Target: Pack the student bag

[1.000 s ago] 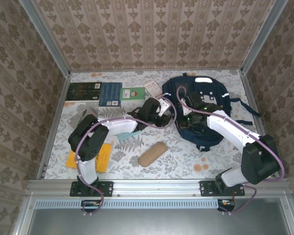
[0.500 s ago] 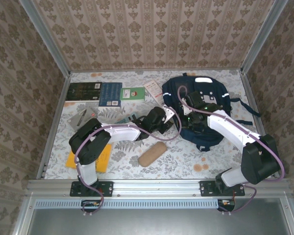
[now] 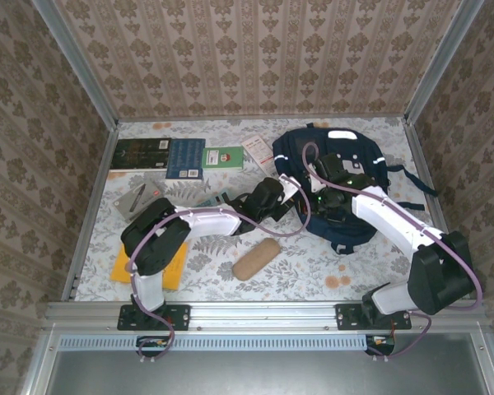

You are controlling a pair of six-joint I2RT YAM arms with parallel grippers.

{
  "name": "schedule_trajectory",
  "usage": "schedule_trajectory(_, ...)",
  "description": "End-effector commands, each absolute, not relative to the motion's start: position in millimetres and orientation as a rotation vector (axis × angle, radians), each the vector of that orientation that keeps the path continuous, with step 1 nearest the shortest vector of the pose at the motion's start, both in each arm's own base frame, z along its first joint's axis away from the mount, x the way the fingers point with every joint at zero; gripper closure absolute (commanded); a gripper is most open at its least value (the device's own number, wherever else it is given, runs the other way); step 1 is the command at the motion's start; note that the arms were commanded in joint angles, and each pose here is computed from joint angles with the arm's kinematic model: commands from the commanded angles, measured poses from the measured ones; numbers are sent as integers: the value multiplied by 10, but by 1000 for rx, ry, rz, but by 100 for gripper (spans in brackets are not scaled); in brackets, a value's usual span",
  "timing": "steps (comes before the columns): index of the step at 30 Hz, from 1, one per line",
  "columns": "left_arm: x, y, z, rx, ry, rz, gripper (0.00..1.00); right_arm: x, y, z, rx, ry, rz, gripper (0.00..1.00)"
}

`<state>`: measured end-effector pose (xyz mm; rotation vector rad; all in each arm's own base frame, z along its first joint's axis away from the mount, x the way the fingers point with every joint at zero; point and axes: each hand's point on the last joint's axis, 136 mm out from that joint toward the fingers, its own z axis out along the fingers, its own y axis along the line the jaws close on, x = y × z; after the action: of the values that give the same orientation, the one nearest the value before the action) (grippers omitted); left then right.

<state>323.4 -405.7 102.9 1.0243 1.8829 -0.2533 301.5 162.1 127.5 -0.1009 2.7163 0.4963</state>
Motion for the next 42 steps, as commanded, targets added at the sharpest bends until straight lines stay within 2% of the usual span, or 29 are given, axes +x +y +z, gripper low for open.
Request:
schedule_trajectory(1,3346,-4115,1112,1003,1852,-214,58,3046,1699,1466,-91,2656,570,100)
schedule_trajectory(5,3369,-4128,1202,980,1832,-219,88,3037,1701,1462,-93,2660,573,100)
schedule_trajectory(8,3383,-4104,1285,962,1822,-218,100,3016,1683,1440,-96,2667,561,100)
schedule_trajectory(13,3447,-4010,1351,908,1863,-262,100,3001,1668,1387,-92,2676,557,100)
schedule_trajectory(25,3894,-3644,1207,693,2062,-437,100,2957,1659,1323,-97,2690,561,100)
schedule_trajectory(29,3846,-3715,1211,708,2089,-546,100,2957,1650,1320,-95,2688,557,100)
schedule_trajectory(32,3748,-3780,1245,701,2124,-727,78,2963,1654,1321,-94,2685,561,100)
schedule_trajectory(36,3599,-3832,1333,662,2145,-1009,63,2986,1669,1347,-93,2675,577,100)
schedule_trajectory(38,3516,-3845,1352,637,2154,-1139,57,3006,1668,1375,-83,2668,594,100)
schedule_trajectory(42,3434,-3859,1352,559,2168,-1311,54,3020,1684,1451,-85,2653,636,100)
